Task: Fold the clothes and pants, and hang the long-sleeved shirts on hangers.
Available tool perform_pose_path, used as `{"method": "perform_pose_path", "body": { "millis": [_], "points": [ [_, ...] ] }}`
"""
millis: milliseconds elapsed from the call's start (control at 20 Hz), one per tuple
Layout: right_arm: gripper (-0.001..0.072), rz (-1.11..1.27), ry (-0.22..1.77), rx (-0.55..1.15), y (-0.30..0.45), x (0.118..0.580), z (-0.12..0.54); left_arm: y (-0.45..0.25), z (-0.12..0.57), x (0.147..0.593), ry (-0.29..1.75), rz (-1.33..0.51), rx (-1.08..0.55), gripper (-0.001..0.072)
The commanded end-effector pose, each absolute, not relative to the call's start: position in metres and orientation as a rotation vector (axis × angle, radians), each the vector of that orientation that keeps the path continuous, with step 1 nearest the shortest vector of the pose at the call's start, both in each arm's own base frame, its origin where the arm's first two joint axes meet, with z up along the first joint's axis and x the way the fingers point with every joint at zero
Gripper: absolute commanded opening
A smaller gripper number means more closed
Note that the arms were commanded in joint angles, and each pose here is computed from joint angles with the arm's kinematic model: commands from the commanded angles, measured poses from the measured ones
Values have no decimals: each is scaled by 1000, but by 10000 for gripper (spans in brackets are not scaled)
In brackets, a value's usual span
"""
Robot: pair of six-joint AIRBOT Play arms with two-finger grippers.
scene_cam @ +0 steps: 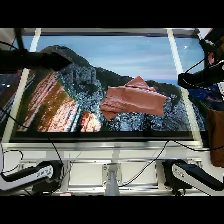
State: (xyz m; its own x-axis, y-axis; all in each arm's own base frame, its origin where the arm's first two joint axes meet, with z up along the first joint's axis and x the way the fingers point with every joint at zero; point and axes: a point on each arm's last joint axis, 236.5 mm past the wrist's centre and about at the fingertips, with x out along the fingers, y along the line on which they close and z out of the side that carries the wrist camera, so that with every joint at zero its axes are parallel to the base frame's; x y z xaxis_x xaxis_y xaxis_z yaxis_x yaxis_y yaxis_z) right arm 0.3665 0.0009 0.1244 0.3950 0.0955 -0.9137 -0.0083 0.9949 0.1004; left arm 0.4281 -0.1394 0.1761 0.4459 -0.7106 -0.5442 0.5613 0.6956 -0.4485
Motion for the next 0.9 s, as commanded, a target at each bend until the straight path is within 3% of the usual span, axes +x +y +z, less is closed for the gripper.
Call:
{"method": "perform_pose_path", "body": {
  "millis": [0,200,550,850],
  "points": [
    [10,67,1162,84,1,367,125,-189,106,397,1005,-932,-196,631],
    [10,67,1162,84,1,367,125,-238,36,378,1180,-1001,-214,631],
    [10,65,1142,83,1,371,127,-269,-37,376,1305,-982,-238,631],
    [10,59,1086,83,0,383,132,-261,-65,402,1266,-900,-234,632]
  ]
}}
